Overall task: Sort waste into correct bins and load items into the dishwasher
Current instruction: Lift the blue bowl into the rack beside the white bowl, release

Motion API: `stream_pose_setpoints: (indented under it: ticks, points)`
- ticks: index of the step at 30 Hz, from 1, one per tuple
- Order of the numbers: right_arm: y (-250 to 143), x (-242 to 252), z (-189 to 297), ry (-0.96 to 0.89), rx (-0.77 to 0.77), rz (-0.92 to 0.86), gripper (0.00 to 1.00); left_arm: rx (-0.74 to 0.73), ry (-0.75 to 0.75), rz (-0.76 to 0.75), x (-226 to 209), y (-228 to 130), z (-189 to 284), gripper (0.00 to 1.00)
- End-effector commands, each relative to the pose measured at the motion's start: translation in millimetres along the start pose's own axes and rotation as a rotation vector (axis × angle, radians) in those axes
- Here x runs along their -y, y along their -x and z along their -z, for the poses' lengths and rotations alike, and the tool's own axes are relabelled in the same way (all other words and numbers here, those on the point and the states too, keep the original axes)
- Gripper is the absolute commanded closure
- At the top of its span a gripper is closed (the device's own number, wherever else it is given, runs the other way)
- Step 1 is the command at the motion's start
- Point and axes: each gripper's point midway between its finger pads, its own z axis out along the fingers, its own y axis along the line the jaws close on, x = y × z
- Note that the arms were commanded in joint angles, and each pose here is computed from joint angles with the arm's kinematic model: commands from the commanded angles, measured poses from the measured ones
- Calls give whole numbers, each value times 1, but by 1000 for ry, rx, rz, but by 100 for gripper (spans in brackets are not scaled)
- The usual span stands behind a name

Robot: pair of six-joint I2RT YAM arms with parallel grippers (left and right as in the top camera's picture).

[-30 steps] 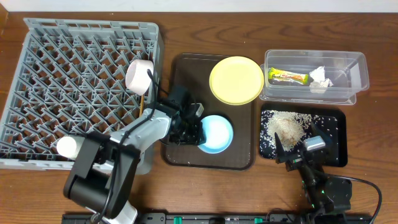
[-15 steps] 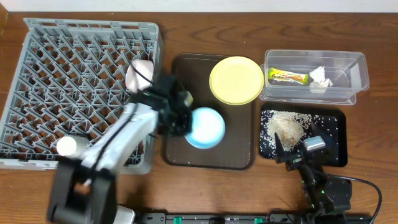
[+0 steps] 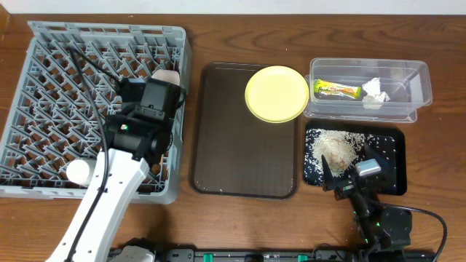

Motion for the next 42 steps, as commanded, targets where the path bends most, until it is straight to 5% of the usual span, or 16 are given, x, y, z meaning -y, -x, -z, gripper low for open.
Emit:
stream_pose_setpoints:
  ticks: [1, 17, 28, 37, 42]
  points:
    - [-1, 0, 0, 0, 2, -12, 1, 104, 355, 12, -49, 19, 3, 92]
    - [-1, 0, 0, 0, 2, -12, 1, -14, 418, -169, 9, 1, -49, 93]
    - [0, 0, 0, 0, 3, -12, 1, -34, 300, -180, 44, -13, -47, 92]
    - [-1, 0, 0, 0, 2, -12, 1, 78, 501, -239, 16, 4, -36, 93]
    - [-1, 0, 0, 0, 2, -12, 1, 43, 450, -233, 23, -3, -41, 92]
